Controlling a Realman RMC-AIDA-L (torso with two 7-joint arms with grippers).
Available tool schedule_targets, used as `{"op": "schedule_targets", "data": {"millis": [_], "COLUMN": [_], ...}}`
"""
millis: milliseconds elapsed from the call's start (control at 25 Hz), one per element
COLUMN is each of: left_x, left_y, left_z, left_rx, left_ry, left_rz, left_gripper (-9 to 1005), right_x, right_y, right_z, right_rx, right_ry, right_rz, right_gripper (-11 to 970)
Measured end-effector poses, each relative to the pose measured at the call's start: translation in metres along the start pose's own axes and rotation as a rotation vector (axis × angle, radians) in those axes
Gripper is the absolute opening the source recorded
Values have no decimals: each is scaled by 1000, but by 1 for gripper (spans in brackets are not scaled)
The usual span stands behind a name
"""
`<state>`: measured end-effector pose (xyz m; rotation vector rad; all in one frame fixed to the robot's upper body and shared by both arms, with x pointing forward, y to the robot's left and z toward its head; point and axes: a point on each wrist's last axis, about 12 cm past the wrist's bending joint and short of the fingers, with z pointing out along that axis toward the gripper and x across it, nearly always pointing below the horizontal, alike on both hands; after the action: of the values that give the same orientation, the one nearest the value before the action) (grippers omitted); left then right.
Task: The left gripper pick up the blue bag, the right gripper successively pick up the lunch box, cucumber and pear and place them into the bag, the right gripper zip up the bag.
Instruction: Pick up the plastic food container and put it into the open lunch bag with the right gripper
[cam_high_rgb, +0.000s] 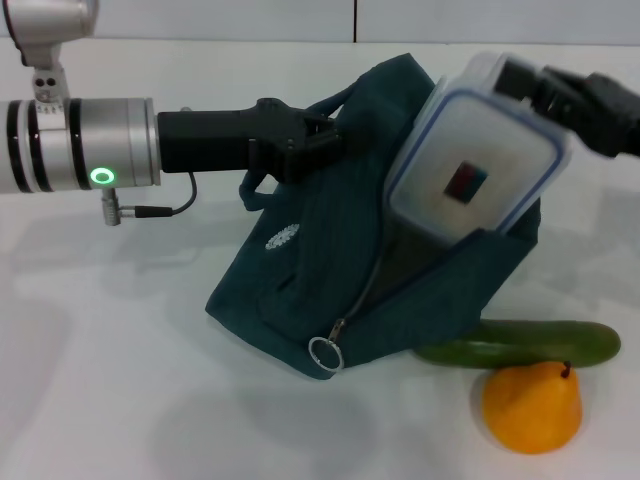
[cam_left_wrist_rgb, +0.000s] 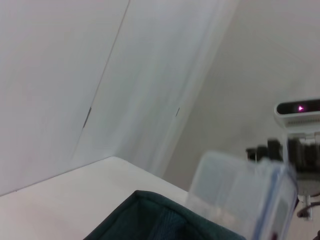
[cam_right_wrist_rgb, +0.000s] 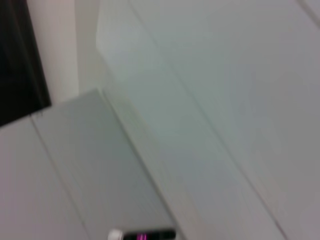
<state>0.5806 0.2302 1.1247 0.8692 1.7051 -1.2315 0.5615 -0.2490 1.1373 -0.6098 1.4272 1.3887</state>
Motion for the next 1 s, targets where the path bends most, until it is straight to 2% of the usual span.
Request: {"op": "schedule_targets", "data": {"millis": [360, 520, 1000], "left_x": [0, 0, -2], "left_y": [1, 2, 3], "left_z": [6, 6, 4], "left_rx": [-2, -4, -12], "left_ry": [4, 5, 2], "left_rz": [-4, -4, 7], "left_gripper": [40, 40, 40], "right_x": [18, 16, 5], "right_y": [-3, -7, -11], "right_z": [15, 19, 44], "right_rx": [27, 50, 11], "right_ry": [99, 107, 139], "right_rz": [5, -3, -54], "right_gripper": [197, 203, 220]}}
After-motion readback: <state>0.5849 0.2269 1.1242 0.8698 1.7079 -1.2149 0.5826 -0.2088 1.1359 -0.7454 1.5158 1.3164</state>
